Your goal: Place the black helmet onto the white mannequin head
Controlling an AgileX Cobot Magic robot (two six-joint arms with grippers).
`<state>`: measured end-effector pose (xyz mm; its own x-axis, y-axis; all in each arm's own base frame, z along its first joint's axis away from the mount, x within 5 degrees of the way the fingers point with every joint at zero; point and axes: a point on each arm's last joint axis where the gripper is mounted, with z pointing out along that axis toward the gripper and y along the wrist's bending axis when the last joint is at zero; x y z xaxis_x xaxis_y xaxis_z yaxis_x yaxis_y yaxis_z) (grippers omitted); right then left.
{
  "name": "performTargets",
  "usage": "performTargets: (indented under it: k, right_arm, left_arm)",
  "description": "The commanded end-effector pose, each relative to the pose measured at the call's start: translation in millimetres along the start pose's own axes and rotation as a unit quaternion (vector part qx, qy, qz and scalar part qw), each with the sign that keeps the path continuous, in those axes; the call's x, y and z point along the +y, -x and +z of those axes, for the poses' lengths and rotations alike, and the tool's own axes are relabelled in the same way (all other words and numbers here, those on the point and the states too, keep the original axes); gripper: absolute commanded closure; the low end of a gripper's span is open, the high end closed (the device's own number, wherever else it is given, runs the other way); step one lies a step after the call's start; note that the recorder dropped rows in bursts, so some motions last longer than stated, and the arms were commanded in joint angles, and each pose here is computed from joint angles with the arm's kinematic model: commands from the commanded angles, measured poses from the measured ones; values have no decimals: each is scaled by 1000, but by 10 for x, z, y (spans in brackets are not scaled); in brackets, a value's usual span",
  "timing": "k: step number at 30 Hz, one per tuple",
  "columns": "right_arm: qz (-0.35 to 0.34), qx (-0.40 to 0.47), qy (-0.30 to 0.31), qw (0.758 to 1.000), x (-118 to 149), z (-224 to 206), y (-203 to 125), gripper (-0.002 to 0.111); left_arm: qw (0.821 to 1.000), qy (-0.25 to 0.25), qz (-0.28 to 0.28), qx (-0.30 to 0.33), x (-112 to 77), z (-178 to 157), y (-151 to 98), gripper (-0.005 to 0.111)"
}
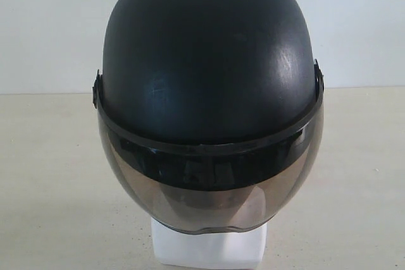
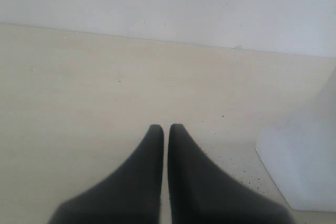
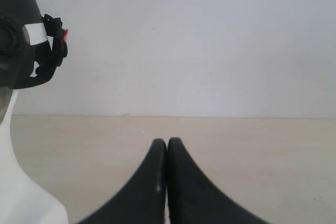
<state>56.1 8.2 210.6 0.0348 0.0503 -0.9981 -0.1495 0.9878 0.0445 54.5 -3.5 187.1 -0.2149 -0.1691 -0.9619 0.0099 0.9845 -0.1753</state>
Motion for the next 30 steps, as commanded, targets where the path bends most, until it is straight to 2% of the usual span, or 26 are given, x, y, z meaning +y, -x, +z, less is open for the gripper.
performTargets:
  k: [1,6,11,18,30]
  right_arm:
    - [-33,21,-4,999,-9,-4,-53,108]
    - [-53,157,-16,986,-44,-49,-295,108]
    - [-52,158,-18,986,-46,-50,-296,108]
    - [-46,158,-61,985,-91,-55,-294,108]
    - [-46,158,-62,984,-92,-55,-294,108]
  left_arm:
    - [1000,1,-5,-2,2,0,-7,102]
    - [1000,1,-5,-2,2,0,-7,102]
    - [1000,1,-5,-2,2,0,-7,102]
    - [1000,1,-5,-2,2,0,-7,102]
    - [1000,1,-5,-2,2,0,-7,102]
